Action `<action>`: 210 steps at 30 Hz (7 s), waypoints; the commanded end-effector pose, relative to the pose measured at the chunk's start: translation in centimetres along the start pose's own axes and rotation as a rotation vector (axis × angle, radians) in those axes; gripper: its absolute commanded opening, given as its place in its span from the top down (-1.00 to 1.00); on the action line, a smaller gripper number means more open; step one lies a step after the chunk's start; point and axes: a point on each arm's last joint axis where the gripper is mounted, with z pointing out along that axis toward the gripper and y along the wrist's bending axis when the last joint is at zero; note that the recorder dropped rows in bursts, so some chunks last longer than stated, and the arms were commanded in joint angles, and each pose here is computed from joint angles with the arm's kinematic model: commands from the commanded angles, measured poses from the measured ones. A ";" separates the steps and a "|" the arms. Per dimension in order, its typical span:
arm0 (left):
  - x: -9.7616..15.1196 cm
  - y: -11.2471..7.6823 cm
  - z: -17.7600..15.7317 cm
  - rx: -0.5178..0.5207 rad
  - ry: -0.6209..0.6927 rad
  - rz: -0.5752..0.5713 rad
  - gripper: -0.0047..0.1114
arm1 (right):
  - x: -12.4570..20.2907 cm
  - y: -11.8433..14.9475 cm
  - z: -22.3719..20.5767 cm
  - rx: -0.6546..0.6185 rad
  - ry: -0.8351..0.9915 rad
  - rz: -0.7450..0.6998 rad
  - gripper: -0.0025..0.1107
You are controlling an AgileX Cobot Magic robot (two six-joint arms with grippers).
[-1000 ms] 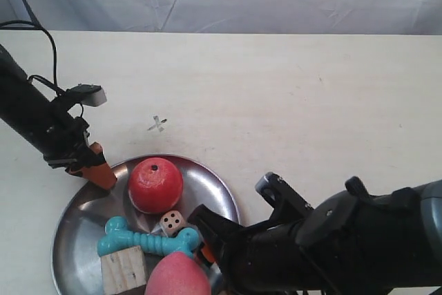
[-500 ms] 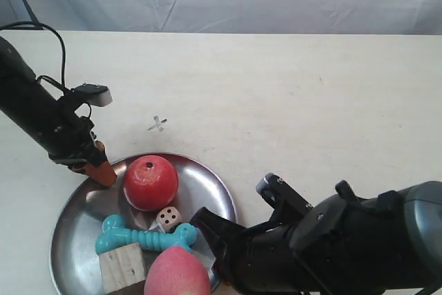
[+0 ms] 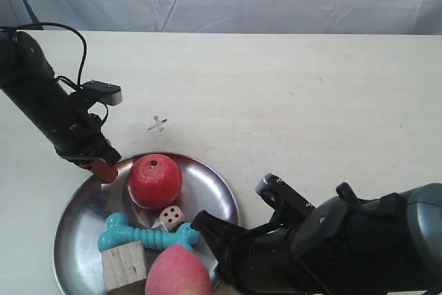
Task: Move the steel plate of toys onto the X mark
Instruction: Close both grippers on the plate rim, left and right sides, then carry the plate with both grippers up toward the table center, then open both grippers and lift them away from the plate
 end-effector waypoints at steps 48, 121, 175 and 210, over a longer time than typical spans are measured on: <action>-0.2 -3.1 -2.6 0.073 0.044 -0.170 0.92 | -2.2 2.0 -2.3 -0.116 -0.060 -0.059 0.97; -9.2 2.4 -1.9 -0.063 0.057 -0.136 0.91 | -18.0 11.8 5.8 -0.195 -0.247 -0.279 0.61; -8.9 4.4 -4.8 -0.284 0.011 -0.247 -0.22 | -18.8 10.8 5.6 -0.175 -0.145 -0.375 0.19; -5.6 -2.2 -17.8 -0.442 -0.334 -0.139 0.91 | -19.2 10.2 -10.8 -0.165 -0.248 -0.852 0.97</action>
